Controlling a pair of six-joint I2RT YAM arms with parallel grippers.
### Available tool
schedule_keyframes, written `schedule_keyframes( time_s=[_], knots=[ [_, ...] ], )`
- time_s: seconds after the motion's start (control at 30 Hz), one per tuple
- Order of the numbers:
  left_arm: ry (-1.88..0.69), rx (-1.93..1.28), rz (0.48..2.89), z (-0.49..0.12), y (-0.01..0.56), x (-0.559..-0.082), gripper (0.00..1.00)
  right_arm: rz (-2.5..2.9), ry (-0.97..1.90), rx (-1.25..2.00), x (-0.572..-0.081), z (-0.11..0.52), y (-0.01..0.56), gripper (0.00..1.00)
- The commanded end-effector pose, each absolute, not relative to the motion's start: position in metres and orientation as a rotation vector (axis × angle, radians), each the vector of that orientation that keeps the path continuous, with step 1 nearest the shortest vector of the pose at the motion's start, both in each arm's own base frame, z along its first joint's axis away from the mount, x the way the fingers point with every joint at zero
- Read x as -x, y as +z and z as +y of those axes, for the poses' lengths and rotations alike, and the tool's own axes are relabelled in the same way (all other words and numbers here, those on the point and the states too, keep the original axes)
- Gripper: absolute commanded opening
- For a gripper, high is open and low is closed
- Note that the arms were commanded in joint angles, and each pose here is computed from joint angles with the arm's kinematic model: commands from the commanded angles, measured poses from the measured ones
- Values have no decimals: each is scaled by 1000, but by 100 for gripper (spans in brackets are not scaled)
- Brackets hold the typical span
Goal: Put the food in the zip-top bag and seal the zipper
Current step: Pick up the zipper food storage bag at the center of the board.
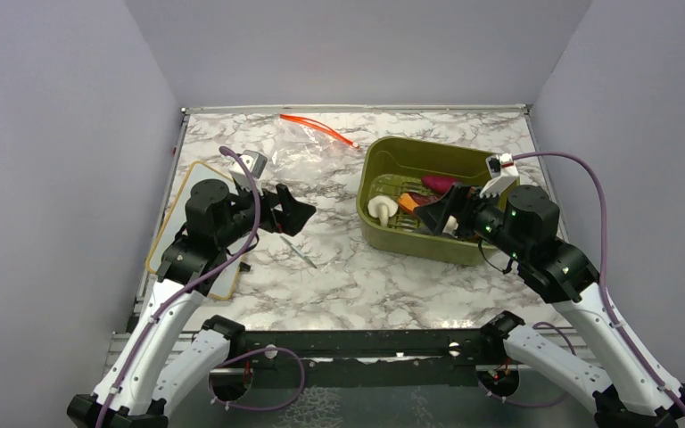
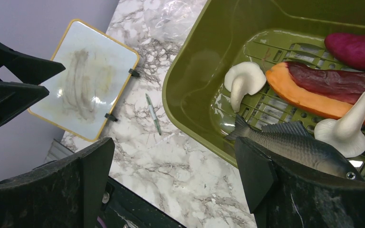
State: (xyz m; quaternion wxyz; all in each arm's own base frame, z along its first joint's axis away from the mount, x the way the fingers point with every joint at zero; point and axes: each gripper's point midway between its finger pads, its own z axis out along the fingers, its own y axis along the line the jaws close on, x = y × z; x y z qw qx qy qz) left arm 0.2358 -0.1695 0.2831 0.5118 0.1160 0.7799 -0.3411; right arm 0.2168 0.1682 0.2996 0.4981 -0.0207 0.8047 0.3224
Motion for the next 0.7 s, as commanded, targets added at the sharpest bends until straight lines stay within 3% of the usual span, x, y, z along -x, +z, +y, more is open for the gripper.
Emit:
schedule_keyframes(
  time_s=[0.0, 0.37, 0.53, 0.67],
  knots=[
    [-804, -272, 1843, -168, 290, -243, 100, 1905, 787, 31, -217, 165, 315, 100],
    [-556, -57, 1988, -140, 245, -292, 98, 1871, 818, 52, -213, 167, 323, 100],
    [-388, -1, 2084, -127, 222, -322, 75, 1841, 852, 75, -211, 172, 332, 98],
    [-242, 34, 2145, -117, 214, -352, 70, 1828, 863, 90, -210, 173, 337, 95]
  ],
)
